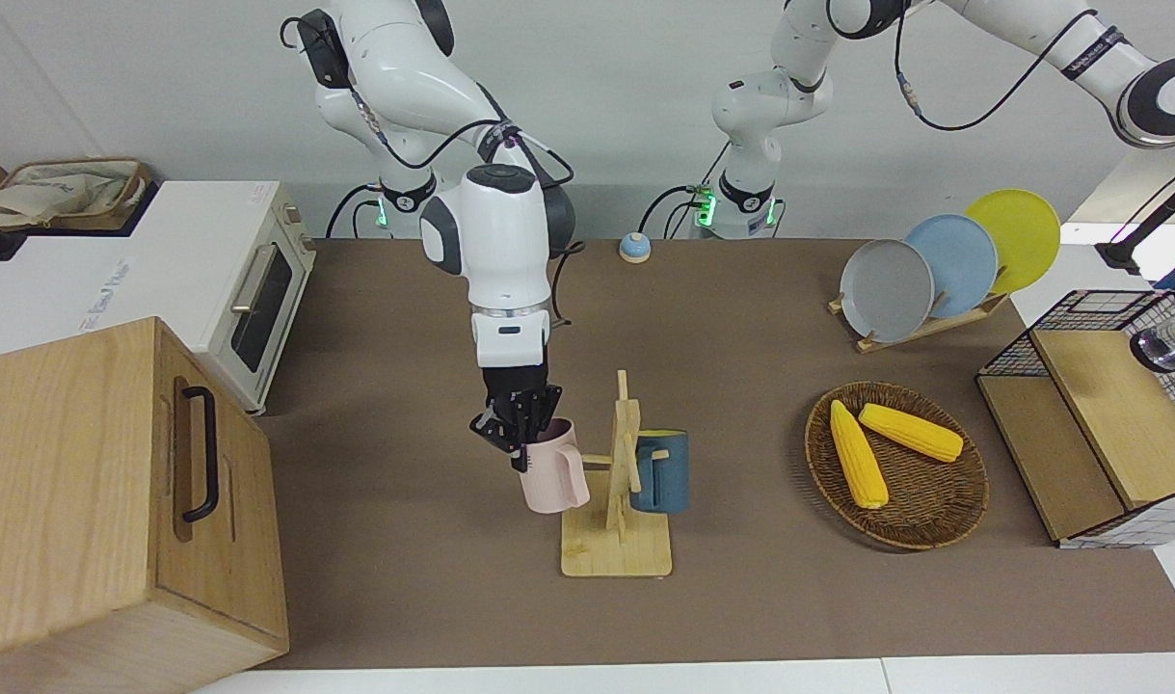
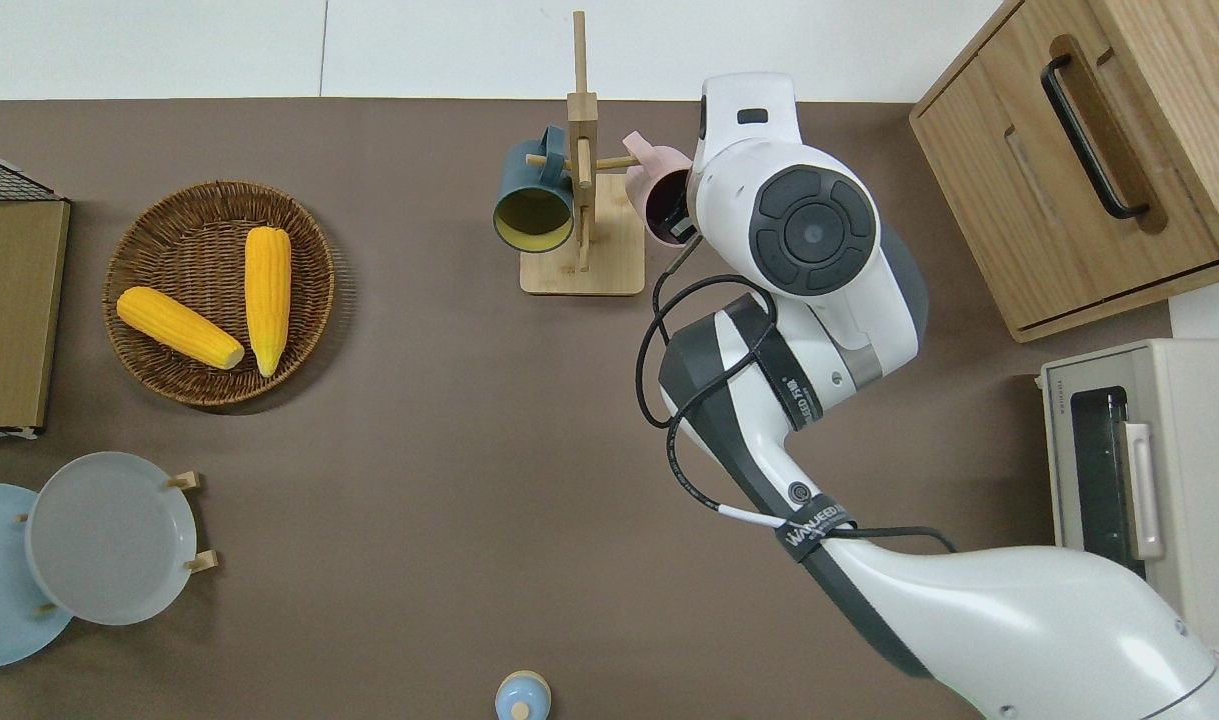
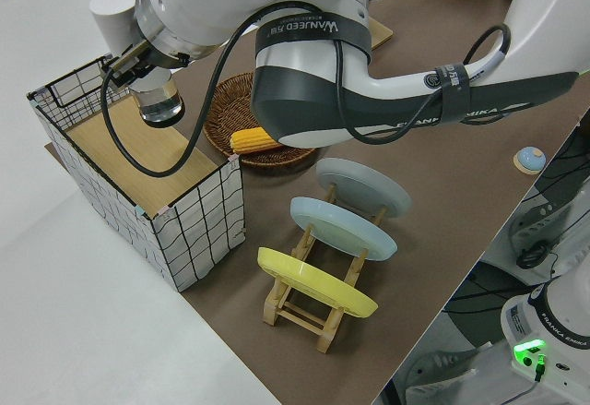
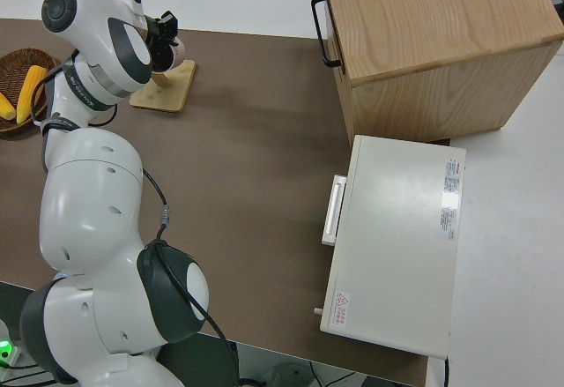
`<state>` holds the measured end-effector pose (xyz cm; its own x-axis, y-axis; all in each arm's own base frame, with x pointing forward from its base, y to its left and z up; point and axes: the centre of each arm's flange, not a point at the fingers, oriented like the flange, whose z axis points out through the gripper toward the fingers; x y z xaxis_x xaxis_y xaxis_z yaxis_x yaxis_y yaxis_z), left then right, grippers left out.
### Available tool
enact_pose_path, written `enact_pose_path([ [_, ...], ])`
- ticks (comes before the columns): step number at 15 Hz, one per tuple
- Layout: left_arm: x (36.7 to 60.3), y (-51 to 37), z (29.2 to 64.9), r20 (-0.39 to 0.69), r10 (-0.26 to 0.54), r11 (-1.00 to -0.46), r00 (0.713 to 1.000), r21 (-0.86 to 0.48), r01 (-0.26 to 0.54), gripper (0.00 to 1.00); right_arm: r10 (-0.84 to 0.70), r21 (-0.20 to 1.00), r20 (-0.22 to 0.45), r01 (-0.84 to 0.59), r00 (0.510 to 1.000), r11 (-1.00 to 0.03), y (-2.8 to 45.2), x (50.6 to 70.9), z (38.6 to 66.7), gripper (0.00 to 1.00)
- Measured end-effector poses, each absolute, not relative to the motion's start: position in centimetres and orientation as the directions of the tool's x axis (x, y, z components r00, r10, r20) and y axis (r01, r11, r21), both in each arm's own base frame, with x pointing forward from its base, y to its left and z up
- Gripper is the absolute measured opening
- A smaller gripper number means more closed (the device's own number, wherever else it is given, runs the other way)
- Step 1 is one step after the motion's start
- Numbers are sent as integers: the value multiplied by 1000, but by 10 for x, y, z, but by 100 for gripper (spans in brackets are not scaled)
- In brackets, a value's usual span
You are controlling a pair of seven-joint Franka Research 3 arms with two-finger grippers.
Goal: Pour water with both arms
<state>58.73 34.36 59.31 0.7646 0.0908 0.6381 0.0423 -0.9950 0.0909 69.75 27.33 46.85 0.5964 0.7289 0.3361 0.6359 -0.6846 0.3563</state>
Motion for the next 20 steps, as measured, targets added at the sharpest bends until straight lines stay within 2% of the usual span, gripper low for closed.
enact_pose_path([
  [6, 580, 330, 627, 622, 102, -994, 776, 91, 58, 63, 726, 357, 335, 632, 601, -688, 268, 696, 472, 6],
  [10, 571, 317, 651, 627, 109, -993, 771, 104, 56, 63, 718, 361, 328, 621, 614, -696, 250, 694, 482, 6],
  [17, 561, 297, 668, 573, 126, -991, 810, 109, 77, 63, 746, 389, 289, 638, 600, -664, 211, 687, 500, 6],
  [20, 560, 273, 679, 551, 131, -991, 824, 107, 86, 63, 761, 402, 249, 651, 599, -644, 183, 685, 512, 6],
])
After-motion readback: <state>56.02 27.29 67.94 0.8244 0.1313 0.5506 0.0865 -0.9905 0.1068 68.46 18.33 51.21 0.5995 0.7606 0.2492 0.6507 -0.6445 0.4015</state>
